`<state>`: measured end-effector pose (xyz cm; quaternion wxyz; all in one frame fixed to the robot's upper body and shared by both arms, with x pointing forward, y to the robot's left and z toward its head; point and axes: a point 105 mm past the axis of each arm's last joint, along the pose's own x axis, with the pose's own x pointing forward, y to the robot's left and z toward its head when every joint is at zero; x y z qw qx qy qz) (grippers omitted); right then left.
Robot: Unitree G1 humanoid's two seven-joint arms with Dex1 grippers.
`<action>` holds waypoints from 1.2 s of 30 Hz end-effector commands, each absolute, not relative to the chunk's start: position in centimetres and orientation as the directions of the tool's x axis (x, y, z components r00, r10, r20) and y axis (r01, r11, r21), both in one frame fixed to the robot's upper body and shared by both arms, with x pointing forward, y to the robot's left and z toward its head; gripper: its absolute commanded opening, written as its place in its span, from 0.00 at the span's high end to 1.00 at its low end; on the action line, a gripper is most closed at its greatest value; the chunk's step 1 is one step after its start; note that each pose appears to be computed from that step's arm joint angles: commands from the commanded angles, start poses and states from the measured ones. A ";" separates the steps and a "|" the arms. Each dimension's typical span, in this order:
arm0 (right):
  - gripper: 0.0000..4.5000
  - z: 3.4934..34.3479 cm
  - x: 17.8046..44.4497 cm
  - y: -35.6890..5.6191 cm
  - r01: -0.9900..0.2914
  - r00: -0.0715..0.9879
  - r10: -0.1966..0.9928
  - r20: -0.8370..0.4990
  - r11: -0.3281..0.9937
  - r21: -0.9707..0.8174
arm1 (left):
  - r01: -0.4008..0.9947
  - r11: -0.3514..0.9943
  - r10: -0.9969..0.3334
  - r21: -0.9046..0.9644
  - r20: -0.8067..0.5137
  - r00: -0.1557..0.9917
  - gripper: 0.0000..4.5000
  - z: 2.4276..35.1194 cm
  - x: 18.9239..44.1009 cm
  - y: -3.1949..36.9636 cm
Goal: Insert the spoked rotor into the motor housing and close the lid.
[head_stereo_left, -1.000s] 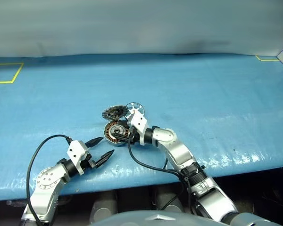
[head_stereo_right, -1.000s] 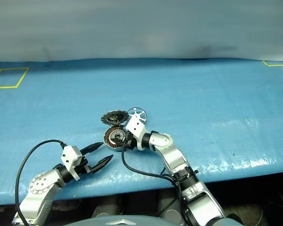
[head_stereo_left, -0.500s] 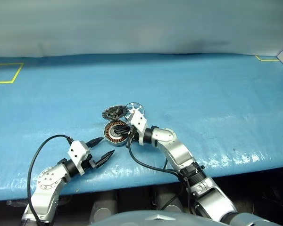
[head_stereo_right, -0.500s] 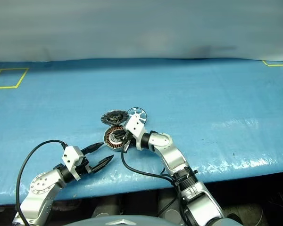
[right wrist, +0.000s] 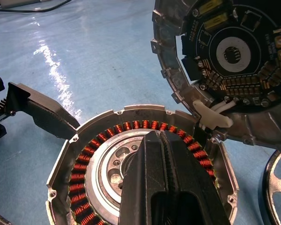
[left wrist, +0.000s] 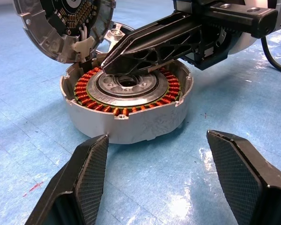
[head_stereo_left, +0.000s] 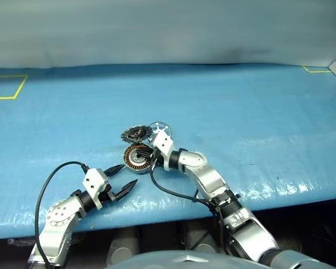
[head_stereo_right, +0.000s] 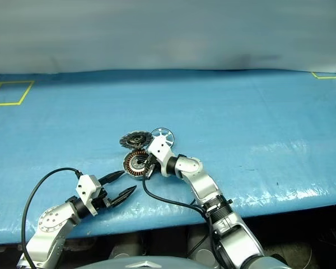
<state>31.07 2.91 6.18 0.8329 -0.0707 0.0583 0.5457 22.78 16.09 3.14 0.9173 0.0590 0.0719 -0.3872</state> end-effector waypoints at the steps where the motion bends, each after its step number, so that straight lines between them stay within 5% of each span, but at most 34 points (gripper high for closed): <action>1: 0.99 6.6 31.0 3.2 -0.923 0.385 0.908 -0.163 0.380 -0.064 | 0.720 0.691 -0.705 0.062 -0.160 0.691 0.18 3.5 22.8 15.8; 10: 0.99 3.2 29.6 2.9 -0.949 0.316 0.876 -0.366 0.298 -0.106 | 0.714 0.697 -0.699 0.062 -0.160 0.697 0.18 3.4 22.6 15.8; 26: 0.99 1.9 29.6 2.4 -0.939 0.343 0.813 -0.470 0.311 -0.147 | 0.718 0.694 -0.704 0.055 -0.159 0.693 0.18 3.4 22.5 15.6; 30: 0.99 3.0 30.2 2.4 -0.922 0.388 0.819 -0.423 0.343 -0.182 | 0.718 0.694 -0.704 0.056 -0.155 0.693 0.18 3.5 22.6 15.5; 36: 0.99 8.3 30.5 2.9 -0.904 0.420 0.892 -0.168 0.396 -0.158 | 0.714 0.698 -0.701 0.055 -0.154 0.696 0.18 3.4 22.5 15.5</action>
